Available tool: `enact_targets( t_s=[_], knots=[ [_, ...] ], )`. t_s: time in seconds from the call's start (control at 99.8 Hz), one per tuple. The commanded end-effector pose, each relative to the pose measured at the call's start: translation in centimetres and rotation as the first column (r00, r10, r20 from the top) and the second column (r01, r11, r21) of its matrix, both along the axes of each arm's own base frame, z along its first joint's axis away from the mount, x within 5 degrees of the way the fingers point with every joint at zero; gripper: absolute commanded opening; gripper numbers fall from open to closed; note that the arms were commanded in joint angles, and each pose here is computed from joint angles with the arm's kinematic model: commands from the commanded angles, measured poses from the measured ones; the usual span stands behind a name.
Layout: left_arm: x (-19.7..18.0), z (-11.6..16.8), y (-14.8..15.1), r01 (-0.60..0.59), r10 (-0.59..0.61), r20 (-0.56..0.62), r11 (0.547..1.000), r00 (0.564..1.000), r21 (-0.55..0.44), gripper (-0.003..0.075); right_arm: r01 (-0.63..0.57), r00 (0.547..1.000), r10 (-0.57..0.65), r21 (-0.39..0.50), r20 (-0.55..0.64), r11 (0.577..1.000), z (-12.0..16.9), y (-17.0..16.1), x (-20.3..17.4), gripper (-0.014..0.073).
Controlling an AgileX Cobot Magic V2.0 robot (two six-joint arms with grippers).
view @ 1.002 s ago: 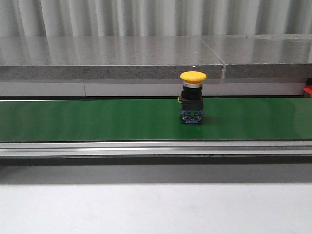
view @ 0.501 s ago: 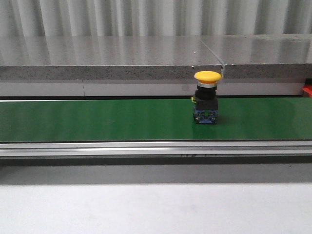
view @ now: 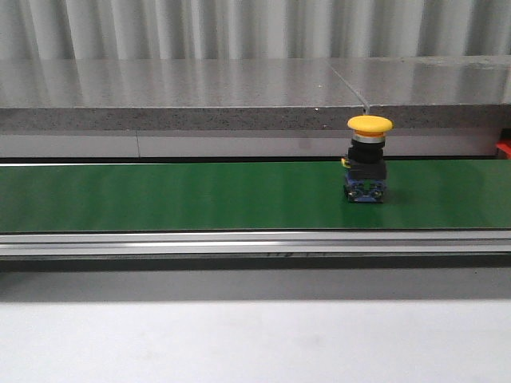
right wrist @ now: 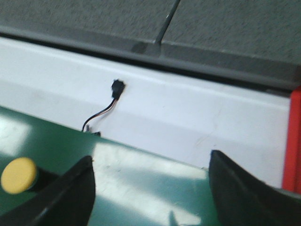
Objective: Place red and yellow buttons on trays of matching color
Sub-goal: 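Move the right gripper back over the belt toward the yellow button, then grasp the yellow button on the belt with the right gripper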
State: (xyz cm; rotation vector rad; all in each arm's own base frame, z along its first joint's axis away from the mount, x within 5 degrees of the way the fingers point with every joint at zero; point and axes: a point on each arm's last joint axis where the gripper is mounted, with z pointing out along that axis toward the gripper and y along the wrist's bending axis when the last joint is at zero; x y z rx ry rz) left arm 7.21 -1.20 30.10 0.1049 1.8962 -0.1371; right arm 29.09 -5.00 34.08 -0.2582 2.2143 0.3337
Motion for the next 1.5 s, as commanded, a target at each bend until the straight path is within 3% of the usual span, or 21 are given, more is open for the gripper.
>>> enact_targets(
  t_s=[0.0,0.21,0.411,0.561,0.772,1.052,1.153,1.323,1.493],
  knots=[
    [0.1,1.4,0.0,0.002,0.000,0.089,1.000,0.996,-0.022,-0.0021,-0.046,0.998,0.046,0.002,0.039,0.999,0.6,1.5,-1.5,0.0519],
    [0.1,1.4,0.0,0.002,0.000,0.088,1.000,0.996,-0.022,-0.0021,-0.159,0.985,0.159,0.008,-0.062,0.987,-2.9,4.0,-2.3,0.0518],
    [0.1,1.4,0.0,0.002,0.000,0.088,1.000,0.996,-0.022,-0.0021,-0.231,0.972,0.227,-0.062,-0.063,0.971,-3.7,6.4,-1.7,0.0517],
    [0.1,1.4,0.0,0.002,0.000,0.088,1.000,0.996,-0.022,-0.0021,-0.286,0.955,0.279,-0.064,-0.101,0.956,-5.0,7.9,-0.9,0.0517],
    [0.1,1.4,0.0,0.002,0.000,0.088,1.000,0.996,-0.022,-0.0021,-0.287,0.951,0.277,-0.062,-0.142,0.956,-7.1,8.6,0.6,0.0517],
    [0.1,1.4,0.0,0.002,0.000,0.088,1.000,0.996,-0.022,-0.0021,-0.258,0.962,0.248,-0.081,-0.111,0.963,-8.2,9.9,1.9,0.0512],
    [0.1,1.4,0.0,0.002,0.000,0.088,1.000,0.996,-0.022,-0.0021,-0.248,0.965,0.239,-0.072,-0.113,0.966,-8.4,9.9,2.1,0.0448],
    [0.1,1.4,0.0,0.002,0.000,0.088,1.000,0.996,-0.022,-0.0021,-0.225,0.967,0.218,-0.043,-0.130,0.973,-8.4,9.9,2.1,0.0214],
    [0.1,1.4,0.0,0.002,0.000,0.088,1.000,0.996,-0.022,-0.0021,-0.192,0.972,0.188,-0.015,-0.143,0.981,-8.3,9.8,2.0,0.0200]
  ],
)
